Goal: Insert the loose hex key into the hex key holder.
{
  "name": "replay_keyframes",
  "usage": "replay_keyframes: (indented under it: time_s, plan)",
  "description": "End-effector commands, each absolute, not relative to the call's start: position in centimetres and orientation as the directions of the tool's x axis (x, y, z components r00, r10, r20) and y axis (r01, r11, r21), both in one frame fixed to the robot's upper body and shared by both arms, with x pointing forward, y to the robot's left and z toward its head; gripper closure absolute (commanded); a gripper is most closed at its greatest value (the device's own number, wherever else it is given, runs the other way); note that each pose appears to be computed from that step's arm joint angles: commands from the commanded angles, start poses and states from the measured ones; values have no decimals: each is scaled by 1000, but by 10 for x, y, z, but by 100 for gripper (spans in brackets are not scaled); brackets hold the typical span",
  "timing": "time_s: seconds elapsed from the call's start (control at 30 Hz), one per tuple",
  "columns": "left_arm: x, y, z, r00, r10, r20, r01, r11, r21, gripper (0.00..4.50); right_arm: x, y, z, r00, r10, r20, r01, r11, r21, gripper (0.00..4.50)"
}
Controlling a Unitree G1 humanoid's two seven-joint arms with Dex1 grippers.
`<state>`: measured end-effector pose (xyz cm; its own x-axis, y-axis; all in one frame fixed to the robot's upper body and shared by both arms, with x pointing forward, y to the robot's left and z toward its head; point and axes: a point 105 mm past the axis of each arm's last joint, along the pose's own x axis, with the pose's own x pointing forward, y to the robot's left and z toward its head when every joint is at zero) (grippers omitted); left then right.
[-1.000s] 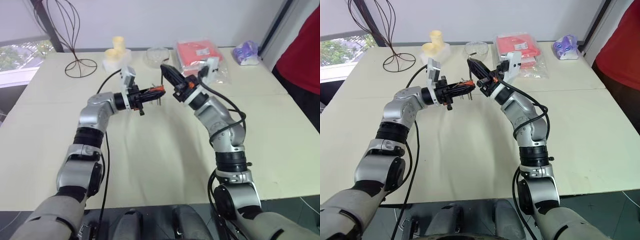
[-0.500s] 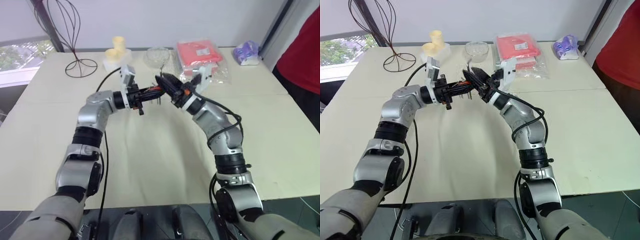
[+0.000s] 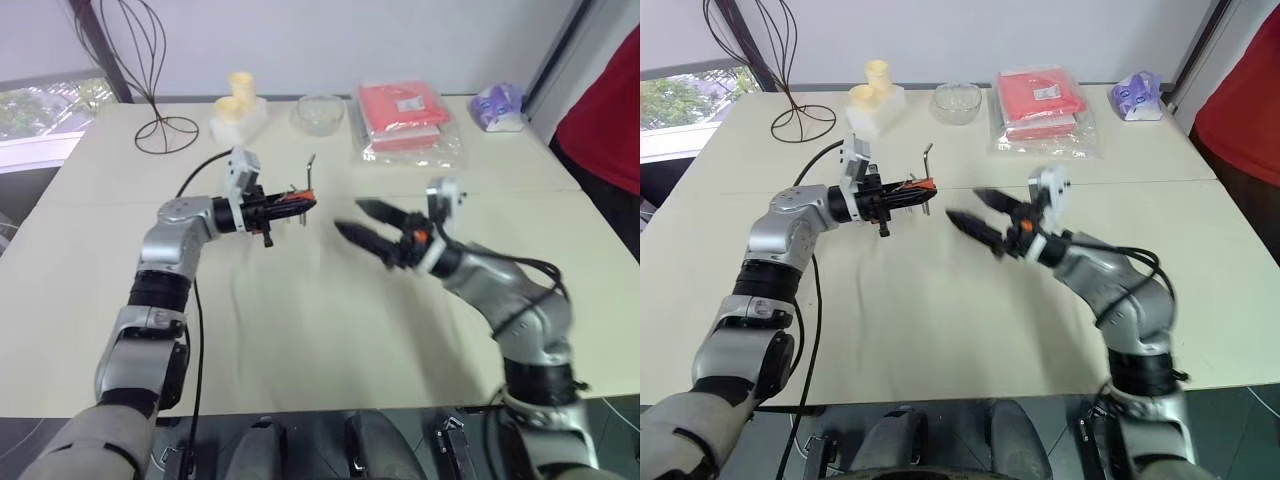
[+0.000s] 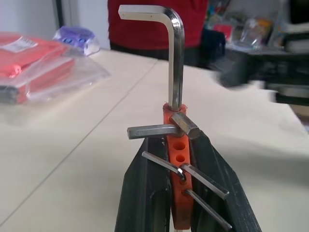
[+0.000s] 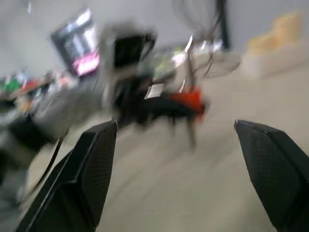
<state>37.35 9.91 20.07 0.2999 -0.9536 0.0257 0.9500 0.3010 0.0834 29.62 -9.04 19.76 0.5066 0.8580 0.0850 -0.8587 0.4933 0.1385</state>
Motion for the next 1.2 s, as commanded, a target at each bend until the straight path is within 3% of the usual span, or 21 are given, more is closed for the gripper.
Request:
replay_keyframes:
  time_s: [0.03,0.13,0.23,0.37,0.93,1.03,1.2]
  plan:
    - [374,97,223,321,-942,96,939,330,95,450,297,-92,210,528,840,126,-849,517,112,50]
    - [370,100,208,338,-938,76,938,342,50,450,301,-93,210,555,821,136,-832,543,115,50]
    - [353,90,212,289,-951,109,956,293,22,450,305,-92,210,579,801,154,-815,567,115,50]
    - [350,88,212,305,-946,114,952,307,8,450,313,-87,214,607,772,188,-795,596,114,50]
    - [347,74,200,260,-964,54,962,264,68,450,332,-42,225,529,816,233,-848,516,121,50]
    - [346,72,197,258,-965,49,963,261,67,450,333,-40,229,530,811,246,-848,516,125,130]
    - [345,72,192,257,-966,35,963,259,72,450,334,-40,228,537,808,241,-843,525,119,394]
